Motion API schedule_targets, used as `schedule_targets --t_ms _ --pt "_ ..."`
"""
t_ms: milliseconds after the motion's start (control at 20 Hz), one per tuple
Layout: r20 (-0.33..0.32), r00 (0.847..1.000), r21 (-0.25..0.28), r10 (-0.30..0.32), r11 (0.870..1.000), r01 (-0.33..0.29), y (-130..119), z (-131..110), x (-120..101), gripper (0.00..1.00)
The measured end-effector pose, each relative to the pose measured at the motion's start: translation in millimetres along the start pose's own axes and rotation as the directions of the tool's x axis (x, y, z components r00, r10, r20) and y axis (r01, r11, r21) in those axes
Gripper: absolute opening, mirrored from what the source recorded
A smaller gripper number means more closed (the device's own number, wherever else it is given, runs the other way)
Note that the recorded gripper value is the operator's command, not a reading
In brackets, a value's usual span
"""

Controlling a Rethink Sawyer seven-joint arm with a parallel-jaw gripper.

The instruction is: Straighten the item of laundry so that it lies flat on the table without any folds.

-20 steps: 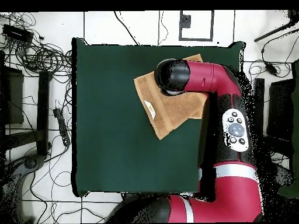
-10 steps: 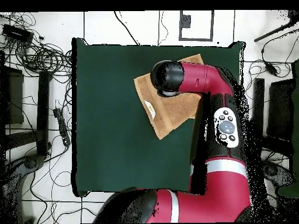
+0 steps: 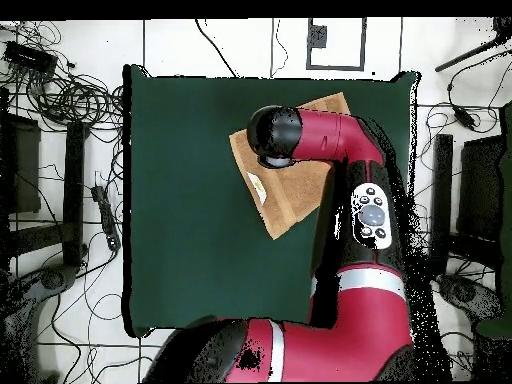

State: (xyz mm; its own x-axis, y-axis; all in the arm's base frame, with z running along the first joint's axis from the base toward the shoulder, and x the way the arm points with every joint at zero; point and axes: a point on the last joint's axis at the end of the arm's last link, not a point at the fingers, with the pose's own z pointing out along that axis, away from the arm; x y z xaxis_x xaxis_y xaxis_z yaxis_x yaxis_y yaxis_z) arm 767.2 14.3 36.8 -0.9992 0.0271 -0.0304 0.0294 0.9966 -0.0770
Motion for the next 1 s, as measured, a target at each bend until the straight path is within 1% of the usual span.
schedule_targets --t_ms 350,400,500,550,850,1000 --pt "-0.039 0.999 -0.020 0.016 1.000 -0.017 4.3 24.6 10.4 1.00" --pt "-0.054 0.998 -0.022 0.018 1.000 -0.019 4.0 34.2 15.0 1.00" --pt "-0.065 0.998 -0.024 0.019 0.999 -0.021 3.8 42.1 18.9 1.00" --pt "-0.078 0.997 -0.027 0.020 0.999 -0.022 4.1 53.0 24.0 1.00" --pt "-0.103 0.995 -0.033 0.018 0.999 -0.021 8.3 81.8 36.5 1.00" --pt "-0.090 0.996 -0.033 0.022 0.999 -0.025 7.2 82.4 29.6 1.00"
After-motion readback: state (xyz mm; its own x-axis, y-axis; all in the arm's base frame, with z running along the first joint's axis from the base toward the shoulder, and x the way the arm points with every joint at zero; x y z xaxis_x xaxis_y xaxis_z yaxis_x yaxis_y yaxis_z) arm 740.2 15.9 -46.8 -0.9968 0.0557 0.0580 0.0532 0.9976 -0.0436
